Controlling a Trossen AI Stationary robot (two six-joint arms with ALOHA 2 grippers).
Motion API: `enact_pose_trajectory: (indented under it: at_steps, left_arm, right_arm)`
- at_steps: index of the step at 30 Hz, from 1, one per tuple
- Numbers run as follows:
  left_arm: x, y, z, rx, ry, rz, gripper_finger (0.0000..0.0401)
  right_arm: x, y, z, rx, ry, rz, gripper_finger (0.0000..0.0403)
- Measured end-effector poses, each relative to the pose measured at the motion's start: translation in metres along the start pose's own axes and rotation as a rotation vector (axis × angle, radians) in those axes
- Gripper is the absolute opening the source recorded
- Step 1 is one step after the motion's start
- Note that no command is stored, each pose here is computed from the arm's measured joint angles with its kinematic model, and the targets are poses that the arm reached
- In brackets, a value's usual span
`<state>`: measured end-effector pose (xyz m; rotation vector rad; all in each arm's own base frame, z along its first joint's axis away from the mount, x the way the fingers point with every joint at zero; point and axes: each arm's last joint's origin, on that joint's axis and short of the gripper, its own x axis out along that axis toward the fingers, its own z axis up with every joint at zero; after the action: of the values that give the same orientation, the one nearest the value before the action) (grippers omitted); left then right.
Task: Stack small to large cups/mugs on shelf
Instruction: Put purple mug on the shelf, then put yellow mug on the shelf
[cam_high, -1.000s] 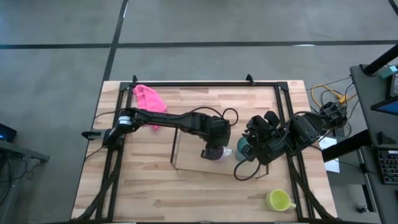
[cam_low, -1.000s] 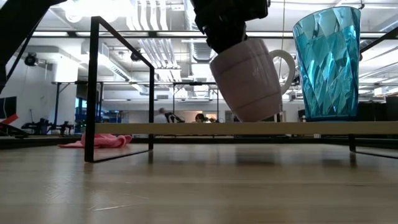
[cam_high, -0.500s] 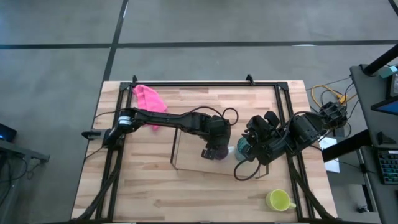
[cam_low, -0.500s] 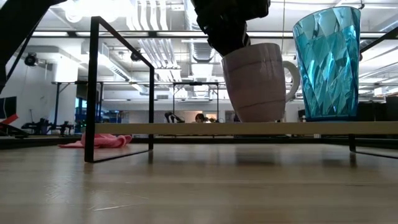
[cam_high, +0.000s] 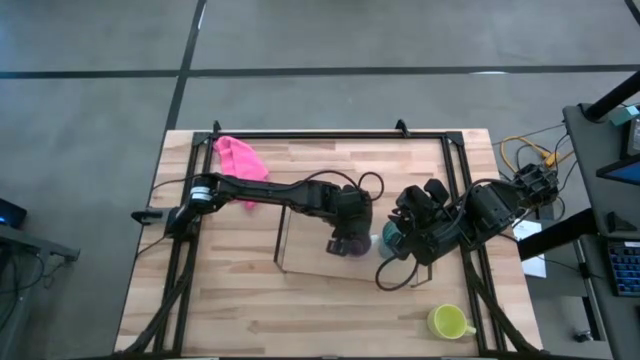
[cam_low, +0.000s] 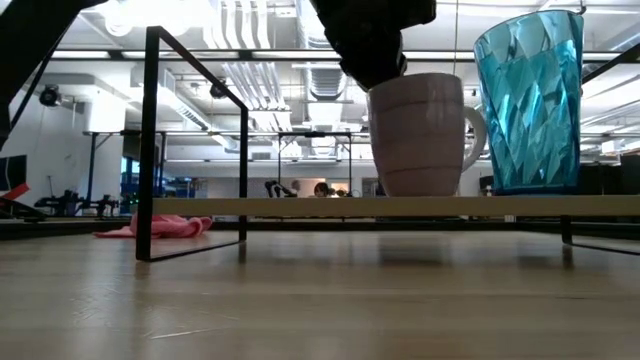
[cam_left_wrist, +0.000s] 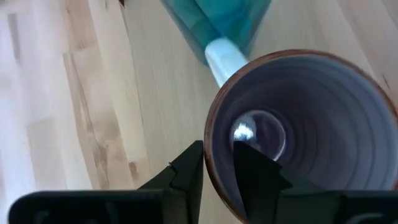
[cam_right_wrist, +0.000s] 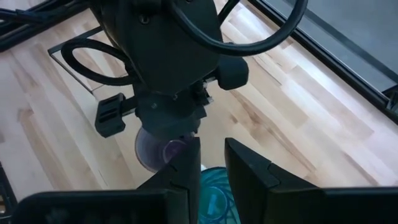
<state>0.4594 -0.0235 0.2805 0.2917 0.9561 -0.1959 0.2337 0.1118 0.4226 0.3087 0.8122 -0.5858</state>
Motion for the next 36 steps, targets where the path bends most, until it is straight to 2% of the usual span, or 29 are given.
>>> enact_pose_trajectory:
  at_steps: [14,33,36]
  left_arm:
    - [0.0029,0.002,-0.0025,-0.005,0.004,0.004,0.0073]
    - [0.0017,0.0012,-0.0077,-0.005,0.055,-0.01,0.0073]
    - [-0.0022,0.0016,-0.0063,-0.005,0.051,-0.007,0.0073]
  right_arm:
    - [0.0,0.0016,0.0009,0.045,-0.008,0.014,0.0068]
    - [0.0,0.0019,0.0008,0.047,0.0,0.021,0.0068]
    - [-0.0006,0.0023,-0.0007,0.048,0.054,0.052,0.0068]
